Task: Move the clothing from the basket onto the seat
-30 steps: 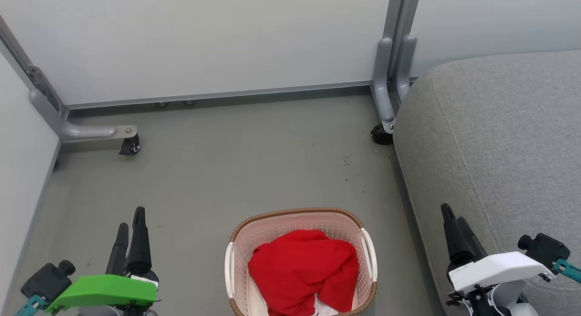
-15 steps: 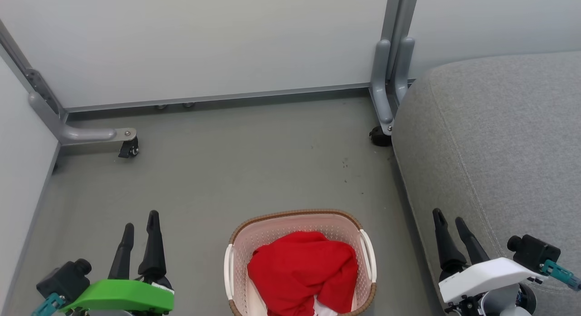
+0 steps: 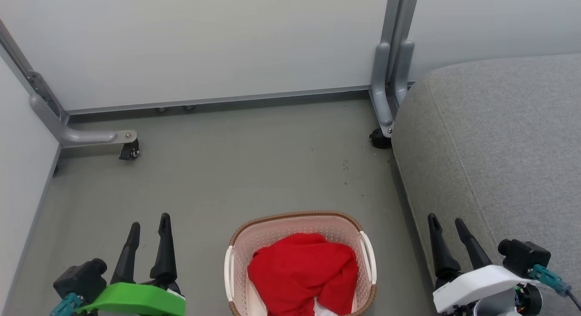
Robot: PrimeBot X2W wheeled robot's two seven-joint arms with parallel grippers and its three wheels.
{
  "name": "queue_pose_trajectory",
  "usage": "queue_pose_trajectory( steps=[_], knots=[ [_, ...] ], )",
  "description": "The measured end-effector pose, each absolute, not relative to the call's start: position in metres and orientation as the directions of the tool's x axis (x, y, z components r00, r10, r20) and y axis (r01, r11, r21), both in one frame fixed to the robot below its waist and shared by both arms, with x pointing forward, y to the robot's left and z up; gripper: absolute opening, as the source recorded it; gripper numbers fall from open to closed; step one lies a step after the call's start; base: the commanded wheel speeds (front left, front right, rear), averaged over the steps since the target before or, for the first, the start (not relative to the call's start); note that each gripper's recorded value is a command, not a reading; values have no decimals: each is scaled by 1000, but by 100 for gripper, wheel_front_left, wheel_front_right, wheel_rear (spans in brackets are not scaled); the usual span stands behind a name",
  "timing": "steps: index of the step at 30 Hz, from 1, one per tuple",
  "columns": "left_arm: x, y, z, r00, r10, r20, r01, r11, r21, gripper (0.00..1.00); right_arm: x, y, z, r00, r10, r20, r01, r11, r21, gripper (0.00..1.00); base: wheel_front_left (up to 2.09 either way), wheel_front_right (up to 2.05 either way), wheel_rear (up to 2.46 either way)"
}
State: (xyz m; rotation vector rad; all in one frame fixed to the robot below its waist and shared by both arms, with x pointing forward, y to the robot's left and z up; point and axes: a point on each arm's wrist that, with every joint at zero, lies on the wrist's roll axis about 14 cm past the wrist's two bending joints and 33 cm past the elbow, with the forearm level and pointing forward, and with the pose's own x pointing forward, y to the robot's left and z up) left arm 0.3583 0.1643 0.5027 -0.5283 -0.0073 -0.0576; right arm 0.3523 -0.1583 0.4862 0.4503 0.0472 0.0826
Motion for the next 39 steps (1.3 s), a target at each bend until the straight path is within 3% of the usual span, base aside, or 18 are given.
queue_pose_trajectory(
  steps=[39],
  knots=[
    [348, 142, 511, 984, -157, 86, 168, 976, -138, 100, 340, -139, 499, 984, 173, 51, -178, 977, 120, 100, 0, 0, 0]
  ],
)
